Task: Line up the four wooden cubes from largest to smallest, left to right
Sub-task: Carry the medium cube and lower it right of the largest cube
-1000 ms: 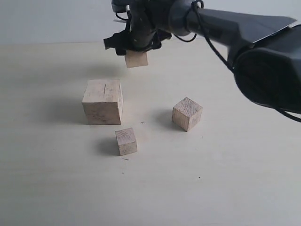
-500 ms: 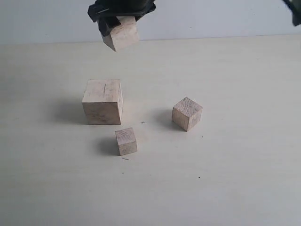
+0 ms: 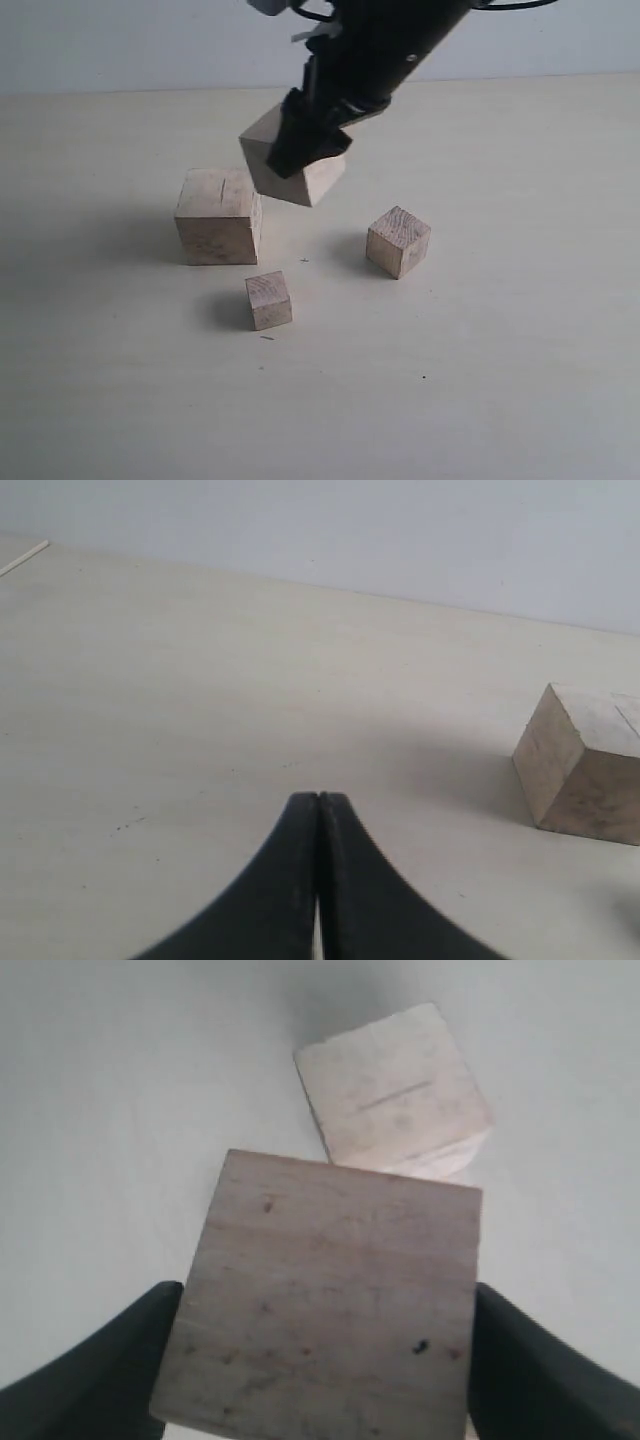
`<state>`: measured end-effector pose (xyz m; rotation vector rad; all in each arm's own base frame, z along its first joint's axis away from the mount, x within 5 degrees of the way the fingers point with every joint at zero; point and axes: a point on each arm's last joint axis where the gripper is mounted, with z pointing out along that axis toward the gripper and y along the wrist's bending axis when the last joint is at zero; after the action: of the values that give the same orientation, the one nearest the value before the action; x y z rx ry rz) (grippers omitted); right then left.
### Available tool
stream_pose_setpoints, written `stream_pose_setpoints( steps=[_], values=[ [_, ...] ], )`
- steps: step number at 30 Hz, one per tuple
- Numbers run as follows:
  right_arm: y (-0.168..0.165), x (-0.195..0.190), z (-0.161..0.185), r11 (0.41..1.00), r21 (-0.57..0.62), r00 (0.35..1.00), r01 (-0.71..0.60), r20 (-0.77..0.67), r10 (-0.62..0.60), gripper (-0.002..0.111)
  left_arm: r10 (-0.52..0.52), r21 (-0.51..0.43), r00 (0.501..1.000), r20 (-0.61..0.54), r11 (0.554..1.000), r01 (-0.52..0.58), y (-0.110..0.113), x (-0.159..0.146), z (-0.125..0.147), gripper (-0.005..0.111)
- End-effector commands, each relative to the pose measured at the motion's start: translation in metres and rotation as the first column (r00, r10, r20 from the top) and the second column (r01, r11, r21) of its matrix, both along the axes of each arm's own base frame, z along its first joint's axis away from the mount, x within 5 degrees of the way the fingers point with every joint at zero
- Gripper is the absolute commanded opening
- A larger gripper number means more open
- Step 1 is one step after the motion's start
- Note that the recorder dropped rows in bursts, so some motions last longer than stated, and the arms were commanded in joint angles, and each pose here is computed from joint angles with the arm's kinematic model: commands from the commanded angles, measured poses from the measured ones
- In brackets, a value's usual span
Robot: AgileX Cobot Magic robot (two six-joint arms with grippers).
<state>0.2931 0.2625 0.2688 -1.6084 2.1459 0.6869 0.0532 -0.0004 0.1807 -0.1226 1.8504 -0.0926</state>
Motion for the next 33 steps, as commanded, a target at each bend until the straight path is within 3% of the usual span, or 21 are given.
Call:
stream_pose_setpoints(
  steps=[1, 6, 9, 12, 19, 26, 33],
  values=[
    [-0.041, 0.015, 0.006, 0.999, 0.020, 0.988, -0.048, 0.147, 0.045, 0.000, -0.006, 0.009, 1.000, 0.011, 1.000, 0.006, 0.000, 0.000, 0.000, 0.000],
    [-0.061, 0.037, -0.015, 0.984, -0.086, 0.948, -0.156, 0.265, 0.174, 0.000, -0.006, 0.009, 1.000, 0.011, 1.000, 0.006, 0.000, 0.000, 0.000, 0.000],
    [-0.054, 0.045, -0.028, 0.996, -0.046, 0.968, -0.071, 0.238, 0.080, 0.000, -0.006, 0.009, 1.000, 0.011, 1.000, 0.006, 0.000, 0.000, 0.000, 0.000],
    [-0.043, 0.050, -0.037, 0.997, 0.067, 0.980, -0.027, 0.199, 0.013, 0.000, -0.006, 0.009, 1.000, 0.011, 1.000, 0.006, 0.000, 0.000, 0.000, 0.000],
    [-0.036, 0.055, -0.063, 0.949, 0.029, 0.894, -0.313, 0.345, 0.284, 0.000, -0.006, 0.009, 1.000, 0.011, 1.000, 0.006, 0.000, 0.000, 0.000, 0.000],
    [-0.027, 0.061, -0.095, 0.918, 0.063, 0.866, -0.392, 0.363, 0.344, 0.000, -0.007, 0.011, 1.000, 0.011, 1.000, 0.007, 0.000, 0.000, 0.000, 0.000],
    [-0.016, 0.064, -0.127, 0.878, 0.181, 0.865, -0.444, 0.344, 0.367, 0.000, -0.007, 0.011, 1.000, 0.011, 1.000, 0.007, 0.000, 0.000, 0.000, 0.000]
  ],
)
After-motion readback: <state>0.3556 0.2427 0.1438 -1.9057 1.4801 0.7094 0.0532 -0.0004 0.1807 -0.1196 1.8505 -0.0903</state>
